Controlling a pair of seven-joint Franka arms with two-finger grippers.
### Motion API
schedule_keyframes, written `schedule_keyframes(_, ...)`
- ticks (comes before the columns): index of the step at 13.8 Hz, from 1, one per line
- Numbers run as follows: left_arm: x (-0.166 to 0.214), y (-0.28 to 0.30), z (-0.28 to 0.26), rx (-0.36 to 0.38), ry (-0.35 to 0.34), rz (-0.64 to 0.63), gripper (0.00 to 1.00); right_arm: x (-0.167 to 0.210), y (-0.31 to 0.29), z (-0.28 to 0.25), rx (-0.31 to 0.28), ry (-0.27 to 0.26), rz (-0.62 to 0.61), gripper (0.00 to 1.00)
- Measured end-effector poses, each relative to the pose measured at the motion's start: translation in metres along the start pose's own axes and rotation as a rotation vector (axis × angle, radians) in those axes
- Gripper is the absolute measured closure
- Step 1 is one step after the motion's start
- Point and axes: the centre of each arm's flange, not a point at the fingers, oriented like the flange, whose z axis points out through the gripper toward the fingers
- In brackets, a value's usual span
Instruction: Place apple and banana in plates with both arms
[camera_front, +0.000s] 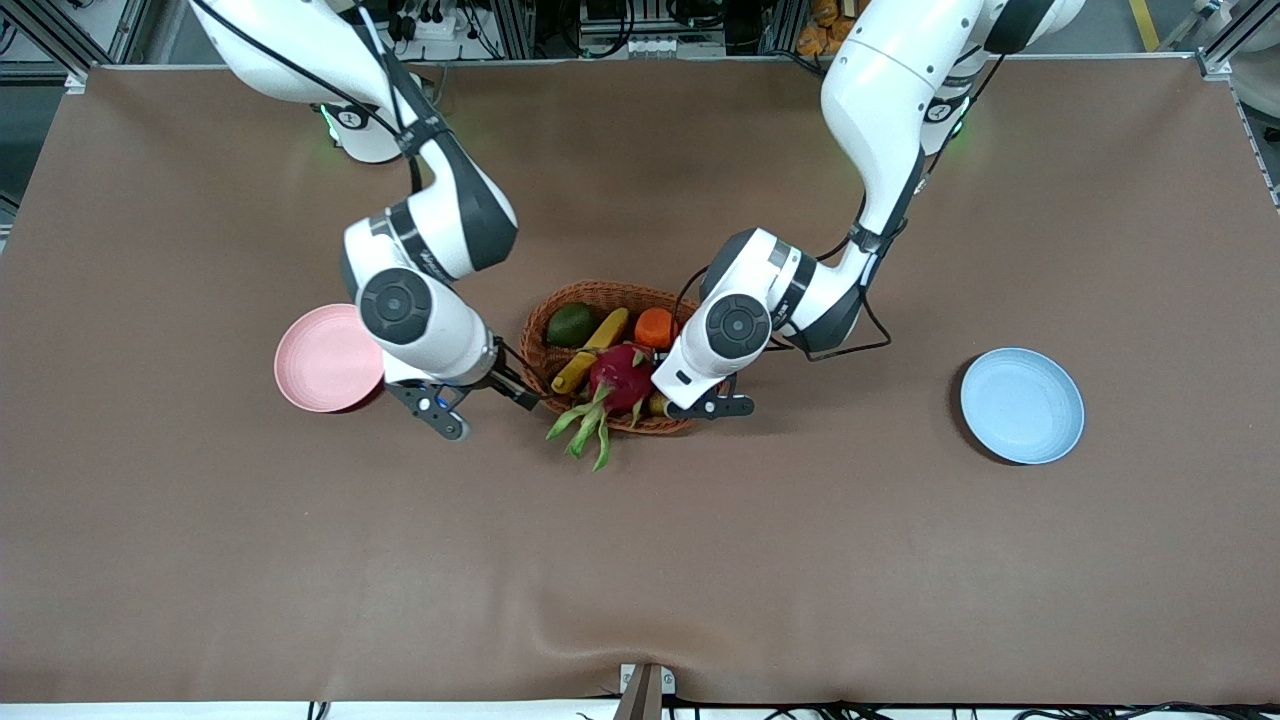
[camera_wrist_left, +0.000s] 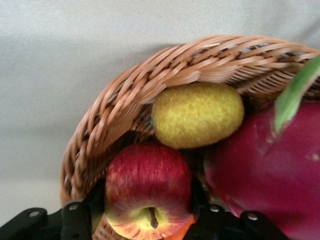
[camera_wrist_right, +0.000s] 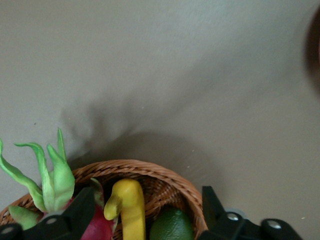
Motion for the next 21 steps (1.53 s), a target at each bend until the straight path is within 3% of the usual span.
schedule_keyframes(3, -0.012, -0.006, -0.053, 0.017, -0.030, -0.020, 0.29, -0.002, -0.010, 0.011, 0.026, -0.019, 0.009, 0.11)
schedule_keyframes(4, -0.015, -0.012, -0.075, 0.018, -0.030, -0.026, 0.29, -0.004, -0.013, 0.016, 0.030, -0.019, 0.007, 0.17)
schedule_keyframes(9, -0.003, -0.066, -0.158, -0.006, -0.006, -0.088, 0.29, -0.015, -0.022, 0.044, 0.027, -0.026, -0.006, 0.26)
schedule_keyframes(11, 0.005, -0.096, -0.180, 0.019, 0.006, -0.091, 0.29, -0.022, -0.026, 0.050, 0.027, -0.025, -0.017, 0.29)
schedule_keyframes(16, 0.025, -0.189, -0.214, 0.036, -0.005, -0.010, 0.29, -0.032, -0.030, 0.057, 0.017, -0.028, -0.031, 0.39)
schedule_keyframes(21, 0.029, -0.254, -0.212, 0.106, 0.004, 0.048, 0.29, -0.034, -0.030, 0.060, 0.013, -0.030, -0.033, 0.61)
